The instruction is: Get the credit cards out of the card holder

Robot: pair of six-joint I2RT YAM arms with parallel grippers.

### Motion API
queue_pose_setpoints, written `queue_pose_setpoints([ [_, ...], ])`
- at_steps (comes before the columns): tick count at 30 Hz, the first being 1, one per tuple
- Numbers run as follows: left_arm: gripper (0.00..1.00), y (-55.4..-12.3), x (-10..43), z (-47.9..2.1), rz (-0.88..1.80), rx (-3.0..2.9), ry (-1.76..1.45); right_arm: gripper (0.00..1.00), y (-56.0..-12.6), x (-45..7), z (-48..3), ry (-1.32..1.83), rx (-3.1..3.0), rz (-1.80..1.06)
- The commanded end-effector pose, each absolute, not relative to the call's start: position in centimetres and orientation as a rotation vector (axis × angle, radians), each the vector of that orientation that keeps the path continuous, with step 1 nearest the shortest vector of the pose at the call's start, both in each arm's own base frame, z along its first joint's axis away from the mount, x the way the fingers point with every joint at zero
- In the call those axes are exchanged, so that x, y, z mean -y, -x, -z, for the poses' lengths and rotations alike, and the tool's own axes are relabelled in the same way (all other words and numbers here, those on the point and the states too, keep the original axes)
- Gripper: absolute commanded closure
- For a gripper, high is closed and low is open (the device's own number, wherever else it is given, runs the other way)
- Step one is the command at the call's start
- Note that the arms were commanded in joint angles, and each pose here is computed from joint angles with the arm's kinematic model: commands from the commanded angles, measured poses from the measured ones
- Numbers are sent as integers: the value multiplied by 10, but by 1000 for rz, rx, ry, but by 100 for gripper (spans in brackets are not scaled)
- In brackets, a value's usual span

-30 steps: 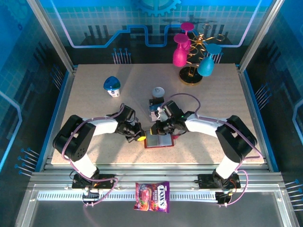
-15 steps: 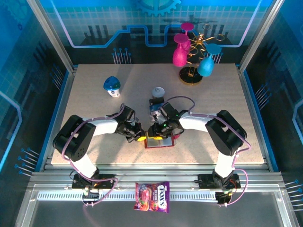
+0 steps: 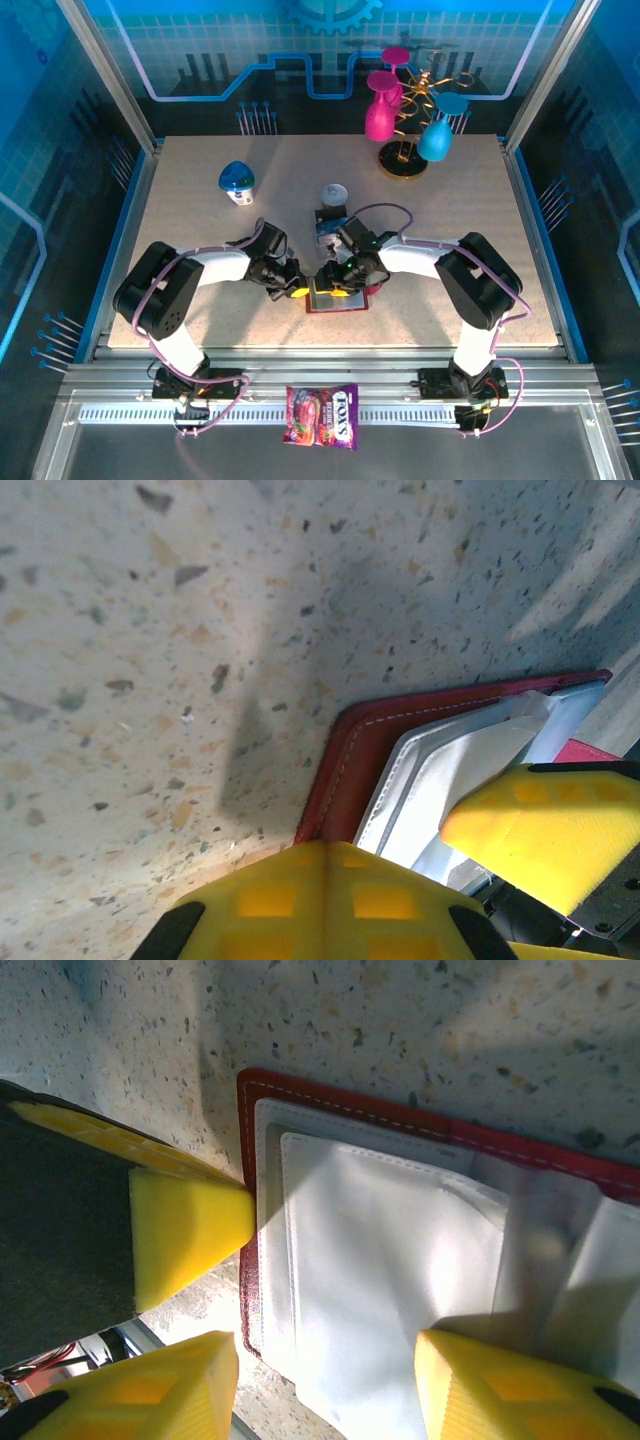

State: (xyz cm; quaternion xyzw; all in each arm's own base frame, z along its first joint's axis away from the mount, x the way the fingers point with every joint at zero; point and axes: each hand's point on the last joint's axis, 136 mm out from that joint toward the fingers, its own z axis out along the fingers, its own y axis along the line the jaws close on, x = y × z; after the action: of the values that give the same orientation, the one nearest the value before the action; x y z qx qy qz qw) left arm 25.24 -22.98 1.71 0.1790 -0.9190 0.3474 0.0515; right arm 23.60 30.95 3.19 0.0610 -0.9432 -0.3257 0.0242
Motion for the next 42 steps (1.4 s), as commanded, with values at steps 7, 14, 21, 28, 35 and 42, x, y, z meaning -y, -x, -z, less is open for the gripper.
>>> queue_pose_setpoints([
  [7,85,-256,241,-38,-1136,2788,-533,51,-236,-300,-28,-68,2851,1155],
  [14,80,-252,253,-38,-1182,2737,-553,54,-233,-296,-22,-17,2807,1219],
  [21,78,-248,253,-27,-1133,2730,-576,55,-233,-294,-19,8,2781,1255],
  [28,71,-248,250,-27,-1096,2750,-582,56,-233,-293,-18,17,2774,1262],
  [35,74,-250,255,-26,-1126,2729,-570,56,-232,-293,-18,18,2767,1269],
  [42,71,-249,259,-20,-1137,2702,-576,56,-231,-292,-18,24,2772,1265],
])
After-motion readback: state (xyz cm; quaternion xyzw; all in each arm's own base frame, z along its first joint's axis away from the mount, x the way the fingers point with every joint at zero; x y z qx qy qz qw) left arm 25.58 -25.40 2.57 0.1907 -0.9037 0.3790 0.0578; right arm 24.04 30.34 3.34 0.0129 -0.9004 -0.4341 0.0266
